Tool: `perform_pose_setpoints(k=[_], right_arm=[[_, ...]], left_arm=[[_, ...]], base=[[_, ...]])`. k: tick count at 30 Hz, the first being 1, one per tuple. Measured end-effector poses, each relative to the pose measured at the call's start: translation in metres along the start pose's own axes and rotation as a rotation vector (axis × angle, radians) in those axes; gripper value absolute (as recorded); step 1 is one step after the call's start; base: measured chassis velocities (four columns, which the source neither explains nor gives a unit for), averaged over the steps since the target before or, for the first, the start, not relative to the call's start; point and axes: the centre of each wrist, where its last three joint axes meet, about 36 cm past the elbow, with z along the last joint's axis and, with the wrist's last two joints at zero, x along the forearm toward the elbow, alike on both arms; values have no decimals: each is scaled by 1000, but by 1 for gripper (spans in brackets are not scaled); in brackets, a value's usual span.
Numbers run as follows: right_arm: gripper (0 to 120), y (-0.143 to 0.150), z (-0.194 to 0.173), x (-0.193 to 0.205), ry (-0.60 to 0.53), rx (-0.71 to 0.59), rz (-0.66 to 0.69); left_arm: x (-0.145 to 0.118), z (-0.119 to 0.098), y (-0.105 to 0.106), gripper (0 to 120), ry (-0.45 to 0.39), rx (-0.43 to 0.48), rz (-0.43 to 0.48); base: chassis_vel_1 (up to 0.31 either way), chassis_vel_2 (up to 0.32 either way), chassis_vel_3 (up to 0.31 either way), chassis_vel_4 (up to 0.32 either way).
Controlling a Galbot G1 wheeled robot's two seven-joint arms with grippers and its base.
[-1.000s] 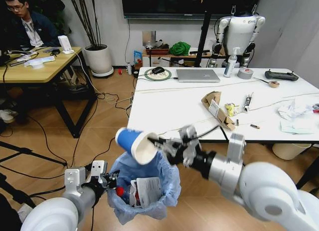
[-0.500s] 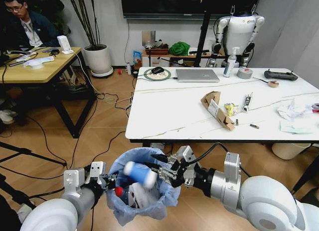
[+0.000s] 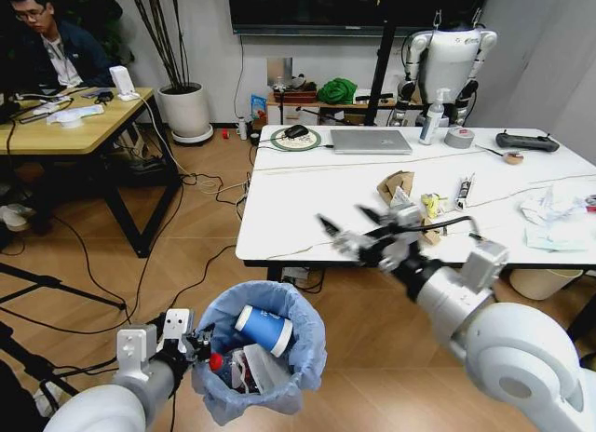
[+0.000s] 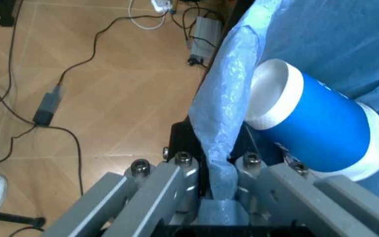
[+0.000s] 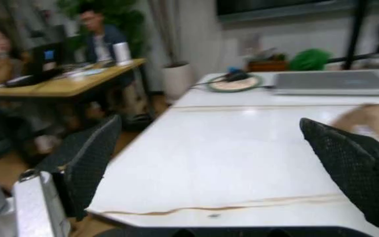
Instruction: Pick up the trash bin and place the trash from the table into it.
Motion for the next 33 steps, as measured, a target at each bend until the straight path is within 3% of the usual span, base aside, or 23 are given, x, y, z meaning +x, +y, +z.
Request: perform_pose_setpoints(k=[3, 6, 14, 33], right_arm=[[100, -2, 19, 13, -25, 65, 122], [100, 1, 26, 18, -27, 51, 150], [100, 18, 34, 33, -27, -14, 188], [100, 6, 33, 32, -53, -21, 245]], left_arm=[[0, 1, -1, 2, -1, -2, 3], [0, 1, -1, 2, 0, -8, 3], [-1, -2, -1, 2, -18, -9, 14], [-1, -4, -2, 2, -24, -7, 41]], base=[[0, 0, 0, 0], [0, 0, 0, 0], [-7, -4, 4, 3], [-137, -144, 143, 137]])
